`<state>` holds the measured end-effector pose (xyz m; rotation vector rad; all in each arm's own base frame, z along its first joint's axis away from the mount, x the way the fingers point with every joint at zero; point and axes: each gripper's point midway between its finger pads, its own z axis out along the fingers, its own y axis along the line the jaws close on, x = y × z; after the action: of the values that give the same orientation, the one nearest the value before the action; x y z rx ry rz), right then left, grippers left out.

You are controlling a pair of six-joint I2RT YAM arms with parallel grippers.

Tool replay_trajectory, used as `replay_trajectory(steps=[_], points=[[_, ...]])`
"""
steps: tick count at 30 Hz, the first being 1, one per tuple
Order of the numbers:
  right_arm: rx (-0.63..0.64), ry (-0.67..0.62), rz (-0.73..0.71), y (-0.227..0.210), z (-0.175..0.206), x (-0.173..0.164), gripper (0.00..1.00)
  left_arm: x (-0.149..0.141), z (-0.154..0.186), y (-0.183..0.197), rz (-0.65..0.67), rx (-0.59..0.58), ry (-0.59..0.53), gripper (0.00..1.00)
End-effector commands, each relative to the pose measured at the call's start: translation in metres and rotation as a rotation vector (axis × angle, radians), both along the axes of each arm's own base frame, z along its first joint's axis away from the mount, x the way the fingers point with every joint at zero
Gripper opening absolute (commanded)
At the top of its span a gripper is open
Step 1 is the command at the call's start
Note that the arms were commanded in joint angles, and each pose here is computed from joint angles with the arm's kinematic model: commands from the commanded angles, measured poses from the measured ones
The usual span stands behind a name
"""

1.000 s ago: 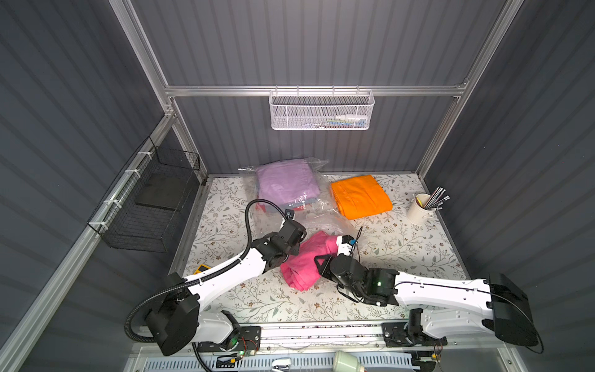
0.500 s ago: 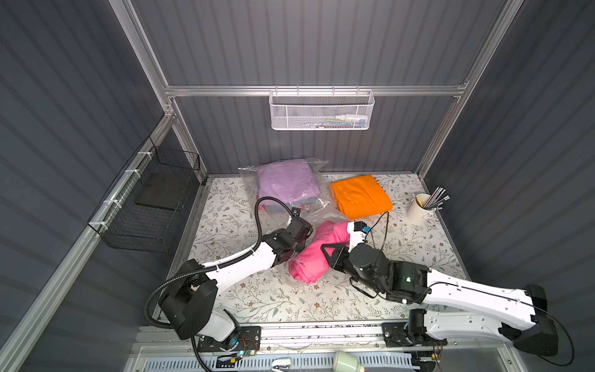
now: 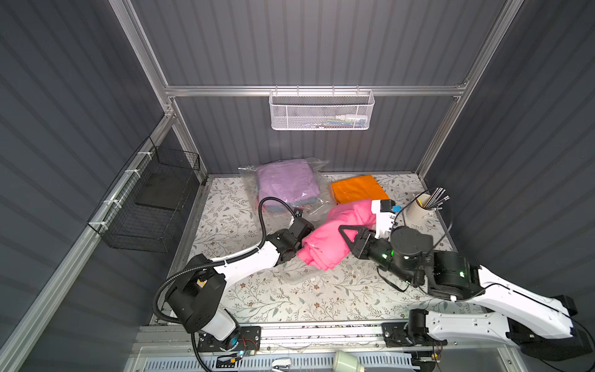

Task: Take the trousers out of the vacuum bag
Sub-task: Take out the trousers from the vacuum bag, then place the trousers at the center of the board.

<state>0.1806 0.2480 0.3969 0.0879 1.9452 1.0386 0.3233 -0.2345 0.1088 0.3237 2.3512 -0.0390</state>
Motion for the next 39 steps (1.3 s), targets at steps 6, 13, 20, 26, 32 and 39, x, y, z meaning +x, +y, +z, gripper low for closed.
replay_trajectory(steps=[6, 13, 20, 26, 32, 39], points=[[0.013, -0.193, -0.125, -0.063, 0.07, 0.015, 0.01, -0.002, -0.016, 0.005, 0.0, 0.028, 0.017, 0.0], [-0.016, -0.104, -0.205, -0.104, 0.044, 0.044, 0.01, -0.01, -0.027, 0.018, 0.026, 0.048, 0.035, 0.0], [-0.036, -0.078, -0.255, -0.13, 0.037, 0.056, 0.01, -0.021, -0.034, 0.031, 0.056, 0.056, 0.053, 0.0], [-0.019, -0.081, -0.316, -0.153, 0.039, 0.052, 0.01, -0.021, -0.03, 0.037, 0.065, 0.082, 0.041, 0.0], [-0.041, -0.158, -0.376, -0.179, 0.069, 0.026, 0.01, -0.019, -0.034, 0.035, 0.062, 0.089, 0.049, 0.0], [-0.084, -0.149, -0.416, -0.189, 0.065, 0.023, 0.01, -0.016, -0.032, 0.032, 0.065, 0.081, 0.043, 0.0]])
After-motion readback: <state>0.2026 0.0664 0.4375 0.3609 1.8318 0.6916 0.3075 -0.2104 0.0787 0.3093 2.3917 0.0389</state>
